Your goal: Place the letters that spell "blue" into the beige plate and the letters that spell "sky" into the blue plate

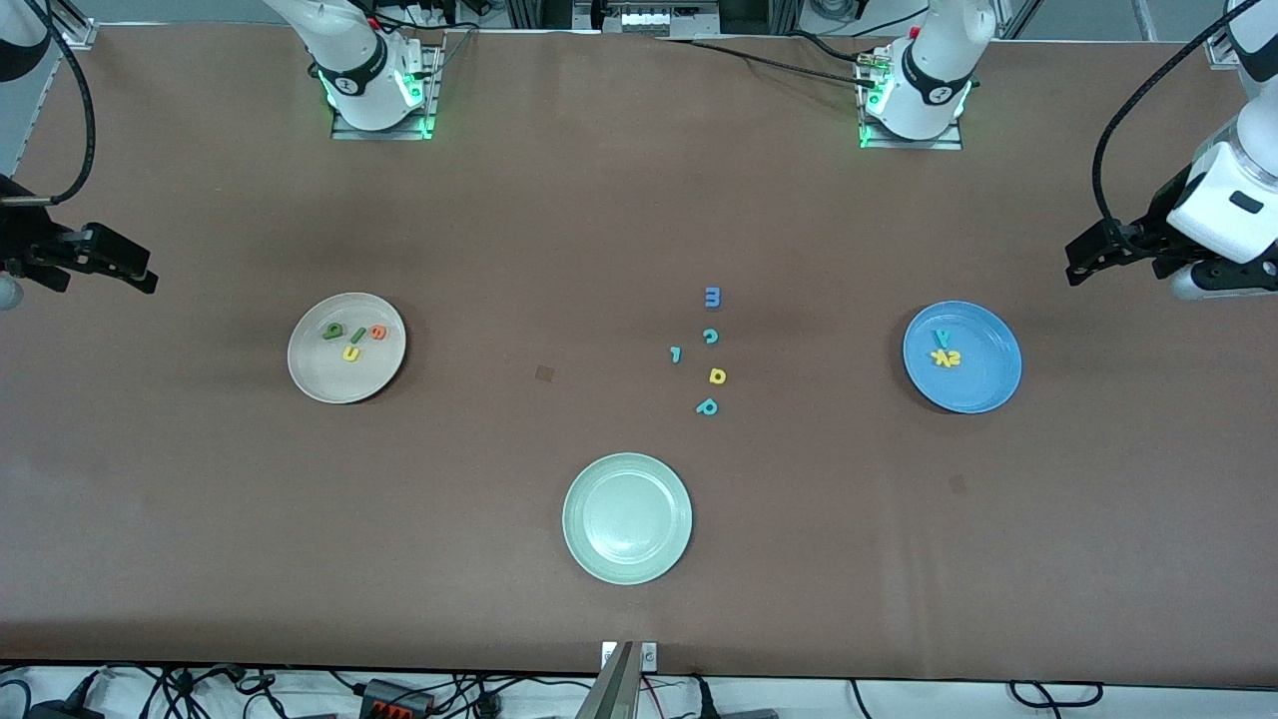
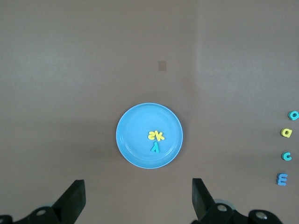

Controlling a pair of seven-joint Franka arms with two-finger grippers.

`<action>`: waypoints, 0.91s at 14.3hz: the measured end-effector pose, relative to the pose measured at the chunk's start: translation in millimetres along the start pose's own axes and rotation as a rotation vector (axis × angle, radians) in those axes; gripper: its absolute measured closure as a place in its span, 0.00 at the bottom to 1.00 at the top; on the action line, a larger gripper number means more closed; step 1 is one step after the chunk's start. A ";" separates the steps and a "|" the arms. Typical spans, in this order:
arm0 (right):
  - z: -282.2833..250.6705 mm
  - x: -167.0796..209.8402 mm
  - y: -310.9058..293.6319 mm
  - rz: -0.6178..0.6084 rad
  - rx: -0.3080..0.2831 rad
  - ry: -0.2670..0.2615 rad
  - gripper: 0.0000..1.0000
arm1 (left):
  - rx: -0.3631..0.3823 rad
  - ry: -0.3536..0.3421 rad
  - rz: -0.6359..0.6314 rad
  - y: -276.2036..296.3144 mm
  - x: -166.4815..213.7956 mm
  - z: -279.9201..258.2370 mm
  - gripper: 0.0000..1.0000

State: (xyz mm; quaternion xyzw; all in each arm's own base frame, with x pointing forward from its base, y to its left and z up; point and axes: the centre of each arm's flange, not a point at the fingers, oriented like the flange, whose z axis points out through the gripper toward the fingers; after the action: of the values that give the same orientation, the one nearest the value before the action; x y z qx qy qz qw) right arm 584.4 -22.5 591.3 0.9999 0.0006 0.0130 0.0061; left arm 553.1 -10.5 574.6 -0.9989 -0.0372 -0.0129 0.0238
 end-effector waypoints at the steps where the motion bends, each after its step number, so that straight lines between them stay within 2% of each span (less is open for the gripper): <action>1: -1.2 -0.6 -1.6 -0.003 0.000 0.001 0.00 | 0.000 0.003 0.010 5.0 -0.6 -1.3 0.00; 5: -1.7 -0.8 -1.9 -0.003 0.000 0.002 0.00 | 0.003 -0.005 0.070 33.5 -8.1 -5.8 0.00; 13: 0.3 -2.2 -3.8 -0.007 -0.001 -0.015 0.00 | 0.002 0.005 0.040 14.9 -5.0 -10.6 0.00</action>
State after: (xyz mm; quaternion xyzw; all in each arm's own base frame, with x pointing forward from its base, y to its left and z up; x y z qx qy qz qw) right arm 582.2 -18.7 590.9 1.0000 0.0041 0.0053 0.0068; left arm 548.9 -26.2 584.4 -0.9994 -0.0172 -0.0148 0.0251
